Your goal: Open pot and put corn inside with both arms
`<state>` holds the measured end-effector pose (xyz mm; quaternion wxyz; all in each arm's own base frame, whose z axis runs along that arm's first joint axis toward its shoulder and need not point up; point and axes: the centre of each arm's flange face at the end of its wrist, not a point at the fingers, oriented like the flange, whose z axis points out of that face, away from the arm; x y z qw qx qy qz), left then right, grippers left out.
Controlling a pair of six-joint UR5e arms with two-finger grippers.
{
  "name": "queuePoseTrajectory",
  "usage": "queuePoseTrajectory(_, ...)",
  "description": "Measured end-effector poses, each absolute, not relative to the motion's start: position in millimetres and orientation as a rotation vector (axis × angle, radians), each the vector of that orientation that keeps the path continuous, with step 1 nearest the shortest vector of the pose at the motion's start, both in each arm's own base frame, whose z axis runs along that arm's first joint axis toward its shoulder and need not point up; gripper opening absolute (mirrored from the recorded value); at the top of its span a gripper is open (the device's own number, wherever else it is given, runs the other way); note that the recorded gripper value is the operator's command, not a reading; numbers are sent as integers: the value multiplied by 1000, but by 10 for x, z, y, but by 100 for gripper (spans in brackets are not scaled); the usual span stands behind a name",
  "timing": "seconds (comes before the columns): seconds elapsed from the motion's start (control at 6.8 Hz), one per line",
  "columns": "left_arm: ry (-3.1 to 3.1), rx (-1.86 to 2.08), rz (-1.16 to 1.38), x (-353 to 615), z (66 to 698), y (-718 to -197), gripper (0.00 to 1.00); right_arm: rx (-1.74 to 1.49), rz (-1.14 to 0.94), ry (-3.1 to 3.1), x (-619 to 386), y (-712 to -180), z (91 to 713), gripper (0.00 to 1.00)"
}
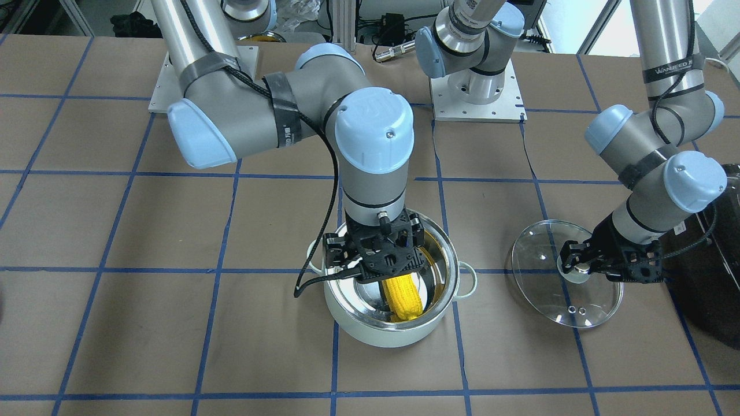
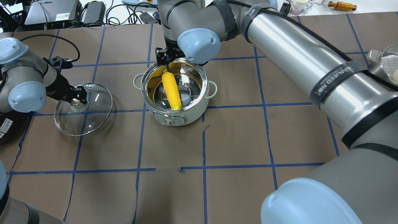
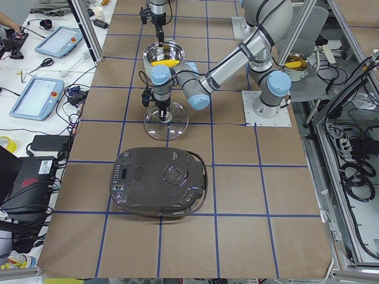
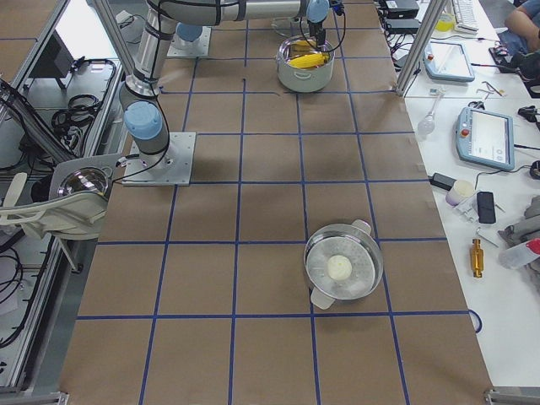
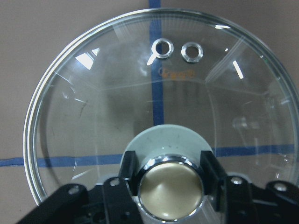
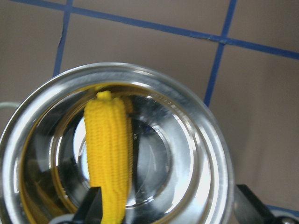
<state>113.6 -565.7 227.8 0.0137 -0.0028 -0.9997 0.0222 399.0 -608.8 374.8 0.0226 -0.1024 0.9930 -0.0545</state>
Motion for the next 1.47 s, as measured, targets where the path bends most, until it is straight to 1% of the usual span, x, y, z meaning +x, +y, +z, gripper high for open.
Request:
queuePoseTrajectory(0.15,-3116,-1,62,1165,2256,-5654,57,-224,-192,3089,3507,-6165,3969,100)
queuePoseTrajectory(0.29,-3119,7,49,1187,2221,-5644,82,-127,-160,3103,3046,-6147,4103,100)
queuePoseTrajectory(0.44,-3119,22,39,1196,2193,-5634,96,-34,-82,3117,2622,-6070,4180,100)
queuePoseTrajectory(0.59,-3118,47,32,1199,2174,-5631,100,55,-21,3123,2230,-5948,4314,100)
queuePoseTrajectory(0.88,-3131,74,53,1180,2300,-5652,100,101,-4,3134,1806,-5688,4575,100)
queuePoseTrajectory(1.03,-3148,77,61,1066,2554,-5689,100,86,-13,3158,1663,-5632,4652,100)
queuePoseTrajectory(1.18,-3157,84,36,832,2937,-5756,100,92,-12,3175,1492,-5594,4722,100)
queuePoseTrajectory(1.47,-3157,184,26,-34,3942,-5832,100,71,23,3171,1276,-5415,4712,100)
